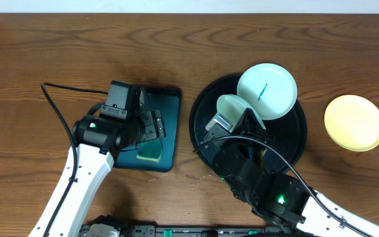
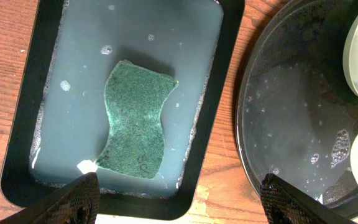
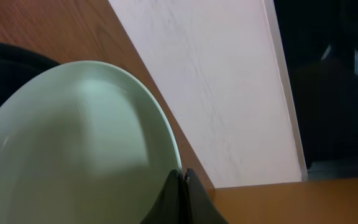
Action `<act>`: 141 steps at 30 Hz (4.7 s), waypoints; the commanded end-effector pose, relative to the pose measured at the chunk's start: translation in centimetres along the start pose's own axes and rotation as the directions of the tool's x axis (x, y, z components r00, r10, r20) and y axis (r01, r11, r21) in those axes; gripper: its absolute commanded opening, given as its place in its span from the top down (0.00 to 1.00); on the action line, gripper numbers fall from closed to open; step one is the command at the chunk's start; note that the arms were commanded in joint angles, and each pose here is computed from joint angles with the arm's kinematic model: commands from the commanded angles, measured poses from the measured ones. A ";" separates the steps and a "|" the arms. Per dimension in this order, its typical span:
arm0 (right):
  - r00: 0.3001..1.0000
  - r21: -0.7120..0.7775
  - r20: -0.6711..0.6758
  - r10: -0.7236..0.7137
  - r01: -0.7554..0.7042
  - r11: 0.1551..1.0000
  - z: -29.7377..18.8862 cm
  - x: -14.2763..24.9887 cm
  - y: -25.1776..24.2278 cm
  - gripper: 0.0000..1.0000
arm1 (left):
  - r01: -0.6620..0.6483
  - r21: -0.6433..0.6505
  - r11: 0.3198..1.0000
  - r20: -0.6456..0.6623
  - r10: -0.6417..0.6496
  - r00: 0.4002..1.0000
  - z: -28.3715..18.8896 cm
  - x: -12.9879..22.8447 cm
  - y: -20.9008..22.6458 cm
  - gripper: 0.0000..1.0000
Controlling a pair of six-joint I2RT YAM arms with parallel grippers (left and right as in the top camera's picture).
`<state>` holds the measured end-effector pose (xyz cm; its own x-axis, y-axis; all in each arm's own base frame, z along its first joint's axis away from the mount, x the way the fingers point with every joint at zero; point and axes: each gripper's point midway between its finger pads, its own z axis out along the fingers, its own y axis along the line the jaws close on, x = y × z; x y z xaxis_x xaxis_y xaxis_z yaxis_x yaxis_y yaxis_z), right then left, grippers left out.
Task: Clean dirty plates on tray and stack at the side
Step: 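Lift the mint plate with right gripper and move it right, then place the mint plate onto the yellow plate with right gripper, then move right gripper back to grip the remaining mint plate rim on the tray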
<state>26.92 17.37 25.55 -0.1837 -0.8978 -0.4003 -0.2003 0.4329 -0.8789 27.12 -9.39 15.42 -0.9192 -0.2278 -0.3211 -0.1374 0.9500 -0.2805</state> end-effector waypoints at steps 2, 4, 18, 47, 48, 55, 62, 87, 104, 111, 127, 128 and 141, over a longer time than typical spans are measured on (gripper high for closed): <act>1.000 0.029 0.008 0.014 -0.014 0.999 -0.5 -0.5 -1.1 0.99 | -0.004 0.014 1.000 0.012 0.003 1.000 -0.5 -0.5 -0.3 0.17; 1.000 0.029 0.008 0.014 -0.015 0.999 -0.5 -0.5 -1.1 0.99 | -0.004 0.014 1.000 0.012 0.003 1.000 -0.5 -0.5 -0.3 0.17; 0.851 0.175 -0.172 0.496 -0.469 0.866 3.5 6.3 -3.7 0.99 | -0.004 0.014 1.000 0.012 0.003 1.000 -0.5 -0.5 -0.3 0.17; -0.318 0.530 -0.283 0.905 -0.838 -0.129 10.8 38.7 -5.2 0.96 | -0.004 0.014 1.000 0.012 0.003 1.000 -0.5 -0.5 -0.3 0.17; -0.303 0.488 -0.301 0.904 -0.863 -0.127 11.2 37.9 -5.1 0.94 | -0.004 0.014 1.000 0.012 0.003 1.000 -0.5 -0.5 -0.3 0.17; -0.105 -0.048 -0.452 0.886 -0.989 -0.141 14.6 24.6 -4.2 0.66 | -0.004 0.014 1.000 0.012 0.003 1.000 -0.5 -0.5 -0.3 0.16; 0.143 -0.063 -0.594 0.792 -0.989 0.132 15.2 19.3 2.8 0.44 | -0.004 0.014 1.000 0.012 0.003 1.000 -0.5 -0.5 -0.3 0.17; 0.164 -0.002 -0.630 0.759 -0.978 0.210 21.5 21.8 8.4 0.99 | -0.004 0.014 1.000 0.012 0.003 1.000 -0.5 -0.5 -0.3 0.17; 0.234 -0.139 -0.826 0.512 -0.966 0.217 10.9 15.9 12.9 0.99 | -0.004 0.014 1.000 0.012 0.003 1.000 -0.5 -0.5 -0.3 0.17; 0.199 -0.085 -0.856 0.477 -0.965 0.249 11.2 17.2 14.9 0.89 | -0.004 0.014 1.000 0.012 0.003 1.000 -0.5 -0.5 -0.3 0.17; 0.346 -0.231 -0.682 0.644 -0.938 0.259 7.7 12.6 6.7 0.60 | -0.003 -0.032 0.999 0.045 0.004 0.999 -0.3 -1.3 0.4 0.17; 0.350 -0.237 -0.674 0.651 -0.937 0.258 7.3 12.4 6.3 0.60 | -0.003 -0.034 0.999 0.042 0.004 0.999 -0.3 -1.2 0.4 0.17; 0.366 -0.269 -0.656 0.661 -0.931 0.249 6.6 11.4 5.9 0.60 | 0.037 -0.213 0.976 -0.198 -0.080 0.977 10.2 3.4 4.8 0.35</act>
<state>30.16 8.48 13.88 -0.8326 0.0338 -0.5528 -0.1079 0.9691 0.2218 27.31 -7.68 6.82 -0.9515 -0.2437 -0.1880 -0.2250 0.9675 -0.1153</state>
